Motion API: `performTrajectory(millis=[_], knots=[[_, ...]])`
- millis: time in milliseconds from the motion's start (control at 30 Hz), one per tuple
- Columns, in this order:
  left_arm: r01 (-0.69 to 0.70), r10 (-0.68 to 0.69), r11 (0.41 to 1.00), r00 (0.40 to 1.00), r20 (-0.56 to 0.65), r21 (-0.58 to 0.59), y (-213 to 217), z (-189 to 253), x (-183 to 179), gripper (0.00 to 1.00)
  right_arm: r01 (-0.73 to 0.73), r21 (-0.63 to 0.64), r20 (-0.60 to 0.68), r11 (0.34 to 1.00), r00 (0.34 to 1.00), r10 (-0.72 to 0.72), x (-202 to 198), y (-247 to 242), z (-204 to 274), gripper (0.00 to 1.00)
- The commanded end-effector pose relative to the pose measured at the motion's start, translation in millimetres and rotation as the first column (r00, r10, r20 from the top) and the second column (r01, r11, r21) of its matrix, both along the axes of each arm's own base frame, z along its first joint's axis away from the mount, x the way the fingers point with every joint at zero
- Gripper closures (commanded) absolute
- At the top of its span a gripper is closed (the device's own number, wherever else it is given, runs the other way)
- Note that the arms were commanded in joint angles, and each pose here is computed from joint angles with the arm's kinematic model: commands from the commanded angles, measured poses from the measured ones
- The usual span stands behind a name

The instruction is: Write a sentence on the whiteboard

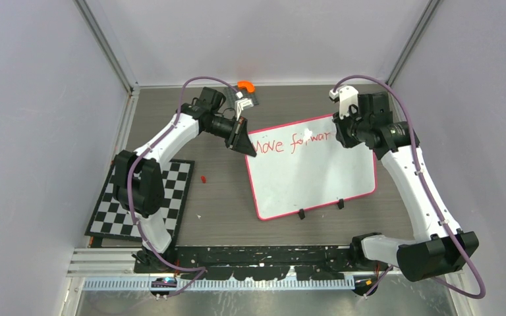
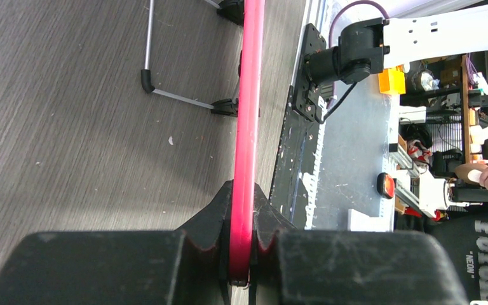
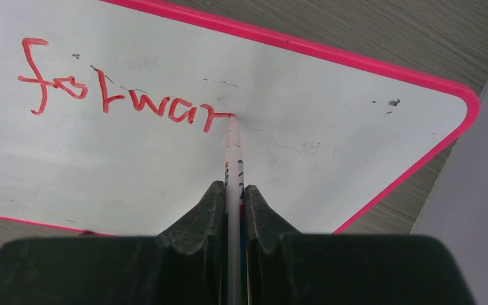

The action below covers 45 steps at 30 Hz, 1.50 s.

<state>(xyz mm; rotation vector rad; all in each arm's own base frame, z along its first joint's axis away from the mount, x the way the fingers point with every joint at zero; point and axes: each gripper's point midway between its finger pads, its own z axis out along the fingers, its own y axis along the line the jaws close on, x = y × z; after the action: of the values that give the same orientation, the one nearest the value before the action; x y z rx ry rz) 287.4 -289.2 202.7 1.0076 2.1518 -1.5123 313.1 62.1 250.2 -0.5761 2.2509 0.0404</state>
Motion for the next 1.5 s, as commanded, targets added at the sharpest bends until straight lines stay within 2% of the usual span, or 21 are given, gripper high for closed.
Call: performTrajectory(millis=[0,100,200,367,633,1067,1467], knots=[[-0.003,0.003,1.0,1.0,0.026,0.014,-4.9,3.5,4.1,1.0,-0.023,0.033,0.079,0.999,0.997,0.02,-1.5,3.3,29.7,1.0],[-0.003,0.003,1.0,1.0,0.029,0.012,-5.0,4.6,3.9,1.0,-0.038,0.06,0.077,0.997,0.996,0.034,-12.8,6.9,34.8,1.0],[-0.002,0.002,1.0,1.0,0.028,0.009,-5.7,5.3,4.3,1.0,-0.011,0.03,0.074,1.0,0.997,0.009,-14.9,-1.0,29.9,1.0],[-0.001,0.001,1.0,1.0,0.028,0.007,-6.5,6.3,4.2,1.0,0.043,-0.026,0.067,0.999,0.997,-0.041,-7.1,-13.2,19.1,1.0],[-0.001,0.001,1.0,1.0,0.017,-0.003,-7.4,8.3,3.2,1.0,0.053,-0.029,0.072,0.998,0.996,-0.051,5.5,-12.7,18.6,1.0],[0.0,0.0,1.0,1.0,0.016,-0.011,-8.5,10.2,3.7,1.0,0.04,-0.006,0.081,0.999,0.996,-0.04,19.6,-5.6,20.6,1.0],[0.001,0.0,1.0,1.0,0.018,-0.006,-8.3,8.3,4.4,1.0,-0.006,0.021,0.063,1.0,0.998,0.004,8.7,2.0,17.9,1.0]])
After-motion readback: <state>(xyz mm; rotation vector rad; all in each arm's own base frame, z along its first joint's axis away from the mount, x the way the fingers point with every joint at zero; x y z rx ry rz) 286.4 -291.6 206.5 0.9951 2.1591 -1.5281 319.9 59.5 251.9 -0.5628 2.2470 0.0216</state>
